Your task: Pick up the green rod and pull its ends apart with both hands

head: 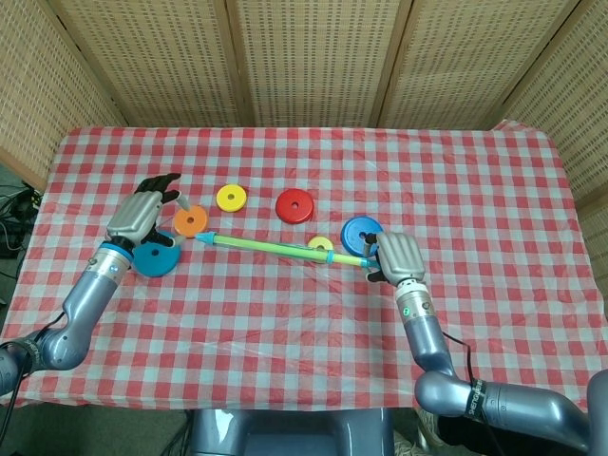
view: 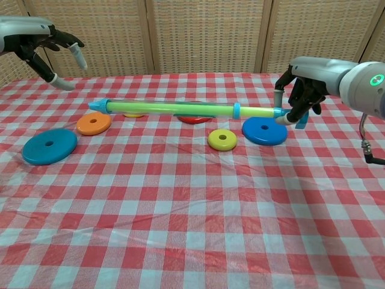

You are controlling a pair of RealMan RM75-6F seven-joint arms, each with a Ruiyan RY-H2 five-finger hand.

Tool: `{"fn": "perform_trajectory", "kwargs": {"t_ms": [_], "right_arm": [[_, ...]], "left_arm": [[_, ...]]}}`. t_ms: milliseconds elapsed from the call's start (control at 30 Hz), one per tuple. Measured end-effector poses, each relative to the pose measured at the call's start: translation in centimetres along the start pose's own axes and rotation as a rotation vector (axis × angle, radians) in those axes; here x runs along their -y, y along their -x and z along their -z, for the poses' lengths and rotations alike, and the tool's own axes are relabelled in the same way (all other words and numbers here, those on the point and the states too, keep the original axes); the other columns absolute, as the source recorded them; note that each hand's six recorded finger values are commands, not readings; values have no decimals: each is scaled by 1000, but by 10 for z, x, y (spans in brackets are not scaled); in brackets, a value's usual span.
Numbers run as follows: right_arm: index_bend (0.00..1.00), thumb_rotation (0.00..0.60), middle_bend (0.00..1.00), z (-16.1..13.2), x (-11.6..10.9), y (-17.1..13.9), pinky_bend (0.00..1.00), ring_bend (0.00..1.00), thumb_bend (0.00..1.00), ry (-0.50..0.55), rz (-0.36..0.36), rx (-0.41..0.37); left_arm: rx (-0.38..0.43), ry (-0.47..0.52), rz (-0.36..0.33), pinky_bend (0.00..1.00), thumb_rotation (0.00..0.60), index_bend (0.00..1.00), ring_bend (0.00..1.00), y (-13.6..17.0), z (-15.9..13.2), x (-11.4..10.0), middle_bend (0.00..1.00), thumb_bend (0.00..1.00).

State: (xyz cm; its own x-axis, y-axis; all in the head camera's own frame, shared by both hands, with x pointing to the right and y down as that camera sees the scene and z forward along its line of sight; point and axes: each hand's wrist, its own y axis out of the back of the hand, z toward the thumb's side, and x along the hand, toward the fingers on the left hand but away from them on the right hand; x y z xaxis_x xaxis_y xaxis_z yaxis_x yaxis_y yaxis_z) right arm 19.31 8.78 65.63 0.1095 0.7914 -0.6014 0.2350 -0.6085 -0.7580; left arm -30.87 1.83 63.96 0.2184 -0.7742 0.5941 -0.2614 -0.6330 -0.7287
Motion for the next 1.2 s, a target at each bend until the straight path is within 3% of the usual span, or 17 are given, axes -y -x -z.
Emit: {"fn": "perform_trajectory", "kwargs": {"t_ms": [1200], "right_arm": [[792,600,1000,7,-10,-13,714,975,529,62,-25,-13]], "left_arm": [[61,1,59,0,600,423,0,-9,-46,31,0,212]]}}
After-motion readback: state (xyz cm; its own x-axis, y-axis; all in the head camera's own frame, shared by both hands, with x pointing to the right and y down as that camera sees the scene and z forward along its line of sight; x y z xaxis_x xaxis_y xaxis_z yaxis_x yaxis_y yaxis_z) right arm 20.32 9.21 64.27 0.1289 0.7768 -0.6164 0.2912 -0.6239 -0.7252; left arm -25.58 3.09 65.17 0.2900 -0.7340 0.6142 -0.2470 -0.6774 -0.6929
